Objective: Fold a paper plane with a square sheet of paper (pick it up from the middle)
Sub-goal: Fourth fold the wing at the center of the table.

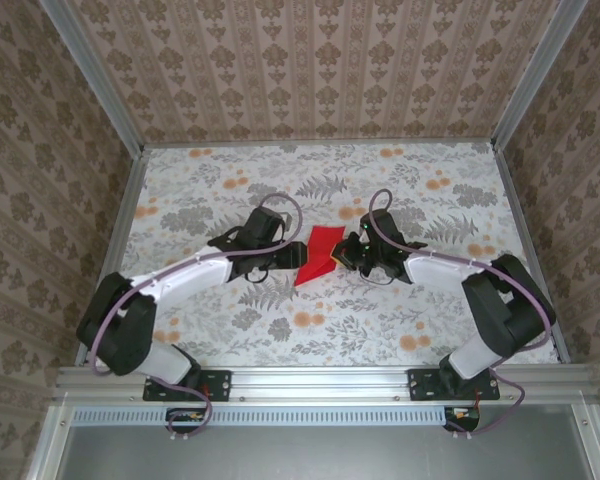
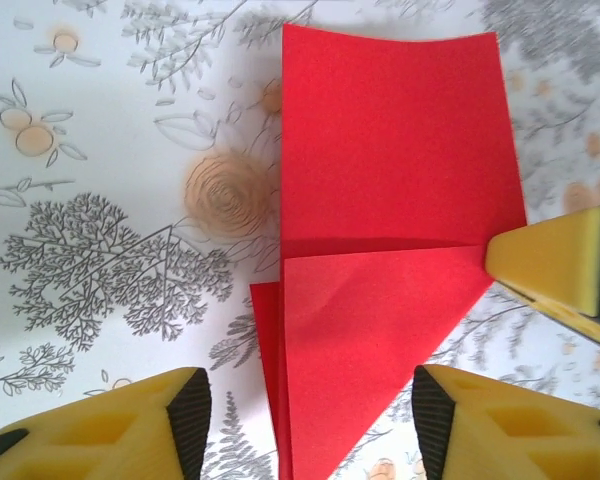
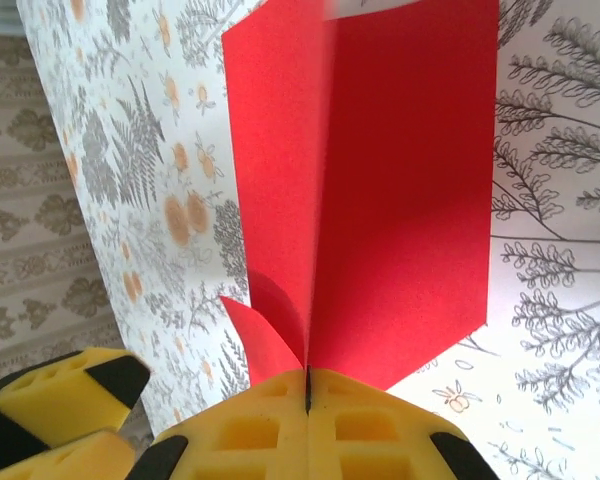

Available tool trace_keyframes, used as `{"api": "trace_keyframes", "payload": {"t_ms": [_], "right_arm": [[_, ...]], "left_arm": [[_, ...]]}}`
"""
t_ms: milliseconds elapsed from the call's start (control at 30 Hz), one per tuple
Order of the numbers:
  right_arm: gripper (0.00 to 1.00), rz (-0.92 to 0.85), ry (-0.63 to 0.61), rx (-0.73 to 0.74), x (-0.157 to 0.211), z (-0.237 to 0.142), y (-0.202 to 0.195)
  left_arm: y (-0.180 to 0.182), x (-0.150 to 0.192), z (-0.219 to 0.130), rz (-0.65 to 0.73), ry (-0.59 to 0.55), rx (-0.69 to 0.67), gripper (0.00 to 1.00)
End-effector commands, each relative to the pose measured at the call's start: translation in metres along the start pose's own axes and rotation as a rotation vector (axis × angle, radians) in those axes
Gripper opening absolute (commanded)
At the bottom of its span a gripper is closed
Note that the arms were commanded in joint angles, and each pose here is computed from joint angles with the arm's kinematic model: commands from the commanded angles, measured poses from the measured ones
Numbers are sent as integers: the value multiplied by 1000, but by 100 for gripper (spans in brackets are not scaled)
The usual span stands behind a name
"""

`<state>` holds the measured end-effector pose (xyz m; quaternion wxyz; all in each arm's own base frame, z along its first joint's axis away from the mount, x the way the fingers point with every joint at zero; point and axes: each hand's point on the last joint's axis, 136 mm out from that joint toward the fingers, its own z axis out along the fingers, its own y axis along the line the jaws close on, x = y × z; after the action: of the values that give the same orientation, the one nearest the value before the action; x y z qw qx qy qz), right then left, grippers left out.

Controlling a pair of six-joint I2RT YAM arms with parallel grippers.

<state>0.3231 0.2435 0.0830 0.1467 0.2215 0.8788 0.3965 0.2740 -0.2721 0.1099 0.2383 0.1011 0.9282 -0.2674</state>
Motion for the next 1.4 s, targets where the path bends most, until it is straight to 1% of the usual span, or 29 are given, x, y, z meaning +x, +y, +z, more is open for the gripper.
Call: {"api": "trace_keyframes", "payload": {"t_ms": [0, 133, 233, 300, 500, 567, 633, 867, 1000, 1100, 1200, 1233, 1367], "right_arm": [[2, 64, -54, 100, 6, -8, -14], [1, 80, -70, 133, 11, -5, -8], [1, 114, -66, 143, 14, 2, -8], [1, 142, -68, 143, 14, 5, -8], [2, 208, -81, 149, 14, 6, -11], [1, 225, -83, 147, 14, 6, -11], [2, 239, -82, 140, 14, 6, -11], [2, 266, -56, 127, 16, 5, -9], [2, 270, -43, 123, 17, 6, -7], [6, 270, -39, 125, 17, 6, -8], [14, 246, -36, 121, 16, 6, -5], [17, 235, -37, 124, 15, 6, -6], [24, 214, -28, 125, 14, 5, -4]], "left_arm": [[-7, 0, -5, 105, -43, 67, 62], [-19, 5, -4, 278, -57, 106, 62], [-29, 15, 3, 425, -73, 118, 59], [-32, 20, 7, 506, -101, 108, 59], [-24, 29, 25, 607, -86, 74, 56], [-25, 34, 32, 668, -109, 78, 55], [-22, 36, 37, 699, -124, 77, 55], [-20, 46, 50, 807, -127, 99, 53], [-15, 44, 57, 837, -134, 69, 45], [-14, 46, 59, 844, -142, 75, 34], [-16, 48, 58, 839, -145, 93, 24], [-16, 49, 58, 833, -143, 98, 22], [-18, 54, 61, 822, -128, 125, 17]]}}
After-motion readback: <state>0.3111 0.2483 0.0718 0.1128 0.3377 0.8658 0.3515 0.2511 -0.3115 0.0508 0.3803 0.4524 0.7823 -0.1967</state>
